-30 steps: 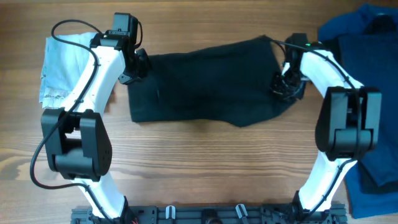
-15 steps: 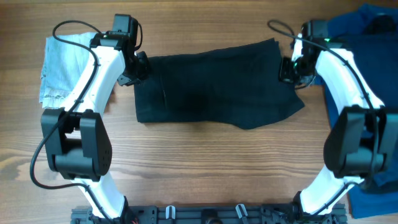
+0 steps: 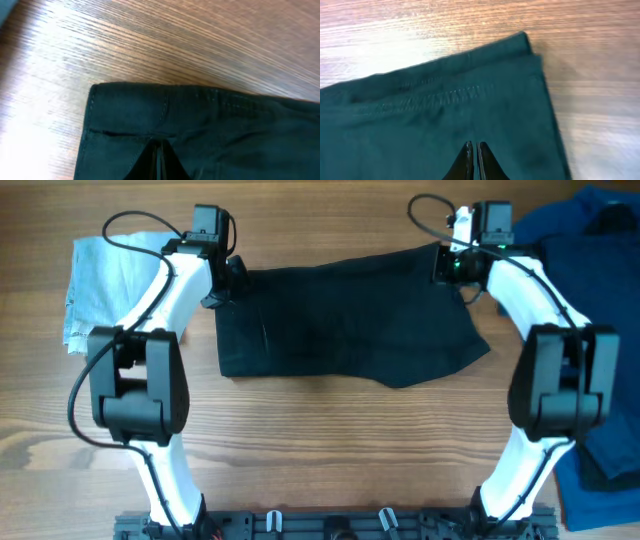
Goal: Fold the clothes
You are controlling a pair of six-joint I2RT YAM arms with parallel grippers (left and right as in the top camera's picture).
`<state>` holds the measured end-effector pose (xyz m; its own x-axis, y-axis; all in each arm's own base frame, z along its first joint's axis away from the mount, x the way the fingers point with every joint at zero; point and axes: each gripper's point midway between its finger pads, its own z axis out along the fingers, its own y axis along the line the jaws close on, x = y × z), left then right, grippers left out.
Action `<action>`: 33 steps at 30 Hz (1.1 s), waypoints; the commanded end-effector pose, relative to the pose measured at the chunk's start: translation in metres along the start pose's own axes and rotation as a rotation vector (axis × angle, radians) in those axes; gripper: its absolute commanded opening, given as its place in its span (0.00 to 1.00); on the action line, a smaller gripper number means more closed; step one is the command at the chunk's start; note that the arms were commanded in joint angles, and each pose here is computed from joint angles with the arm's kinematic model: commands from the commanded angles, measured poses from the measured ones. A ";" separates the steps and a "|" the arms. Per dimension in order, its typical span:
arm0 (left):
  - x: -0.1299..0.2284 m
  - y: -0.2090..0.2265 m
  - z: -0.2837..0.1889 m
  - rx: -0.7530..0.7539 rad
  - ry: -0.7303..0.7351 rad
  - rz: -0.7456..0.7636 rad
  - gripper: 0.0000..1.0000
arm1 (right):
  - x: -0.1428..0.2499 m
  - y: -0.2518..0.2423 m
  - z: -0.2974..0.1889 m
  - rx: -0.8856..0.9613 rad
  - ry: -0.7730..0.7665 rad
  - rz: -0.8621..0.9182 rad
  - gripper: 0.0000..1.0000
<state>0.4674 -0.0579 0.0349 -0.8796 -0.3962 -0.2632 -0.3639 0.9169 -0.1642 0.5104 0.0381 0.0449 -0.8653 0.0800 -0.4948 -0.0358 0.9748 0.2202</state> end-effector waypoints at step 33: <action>0.050 0.015 -0.083 -0.023 0.159 0.046 0.11 | 0.116 0.003 -0.097 0.135 0.340 0.041 0.05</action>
<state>0.3992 -0.0573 0.1142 -0.9236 -0.3400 -0.1770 -0.3172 0.9372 -0.1450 0.3748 0.0351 0.1176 -0.9575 0.0377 -0.2860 -0.0021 0.9905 0.1375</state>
